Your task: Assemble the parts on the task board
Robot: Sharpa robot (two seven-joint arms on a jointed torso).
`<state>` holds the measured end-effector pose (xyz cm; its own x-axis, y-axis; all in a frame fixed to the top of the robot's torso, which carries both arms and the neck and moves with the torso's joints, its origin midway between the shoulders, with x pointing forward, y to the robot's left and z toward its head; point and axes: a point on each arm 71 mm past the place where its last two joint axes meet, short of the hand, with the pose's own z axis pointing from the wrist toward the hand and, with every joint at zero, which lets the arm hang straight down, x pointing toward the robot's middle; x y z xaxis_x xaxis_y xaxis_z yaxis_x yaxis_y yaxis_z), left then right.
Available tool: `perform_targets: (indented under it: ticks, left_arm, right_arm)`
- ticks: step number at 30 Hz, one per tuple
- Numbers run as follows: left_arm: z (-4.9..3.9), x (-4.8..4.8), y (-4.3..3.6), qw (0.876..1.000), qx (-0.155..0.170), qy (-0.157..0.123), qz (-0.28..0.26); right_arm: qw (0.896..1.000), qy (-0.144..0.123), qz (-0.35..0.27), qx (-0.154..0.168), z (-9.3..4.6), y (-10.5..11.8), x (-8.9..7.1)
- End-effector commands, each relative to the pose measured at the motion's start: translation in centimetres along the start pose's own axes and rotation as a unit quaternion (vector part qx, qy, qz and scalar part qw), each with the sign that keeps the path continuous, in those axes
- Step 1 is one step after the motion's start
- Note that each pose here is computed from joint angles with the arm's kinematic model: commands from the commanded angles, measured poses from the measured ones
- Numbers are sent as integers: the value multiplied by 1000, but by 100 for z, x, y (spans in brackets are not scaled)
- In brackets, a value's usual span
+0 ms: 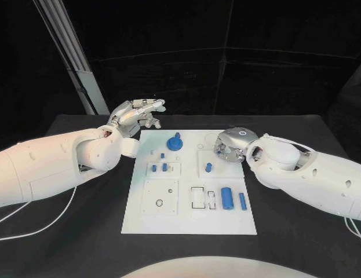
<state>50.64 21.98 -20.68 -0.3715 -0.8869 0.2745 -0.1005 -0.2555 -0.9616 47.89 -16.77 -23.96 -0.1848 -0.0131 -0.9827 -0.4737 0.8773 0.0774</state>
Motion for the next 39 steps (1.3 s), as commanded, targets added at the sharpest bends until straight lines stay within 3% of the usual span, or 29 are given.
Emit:
perform_targets:
  ticks: [1,9,16,21,26,29,39]
  left_arm:
    - [4,-5,-21,1000,8,-2,3]
    - [6,-19,-22,1000,9,-4,4]
    - [2,-33,-25,1000,9,-8,5]
    - [-2,-39,-27,1000,10,-9,6]
    - [0,-34,-25,1000,10,-8,6]
    - [1,-31,-25,1000,10,-8,6]
    - [7,-25,-23,1000,11,-8,6]
  right_arm:
    - [1000,-28,4,-8,-5,27,-55]
    - [999,-33,13,-11,-60,9,-78]
    - [998,-42,33,-17,-197,8,-138]
    - [995,-68,62,-42,-322,90,-234]
    - [982,-121,118,-78,-408,196,-357]
    - [977,-137,138,-91,-426,246,-395]
    - [970,-127,164,-126,-368,495,-407]
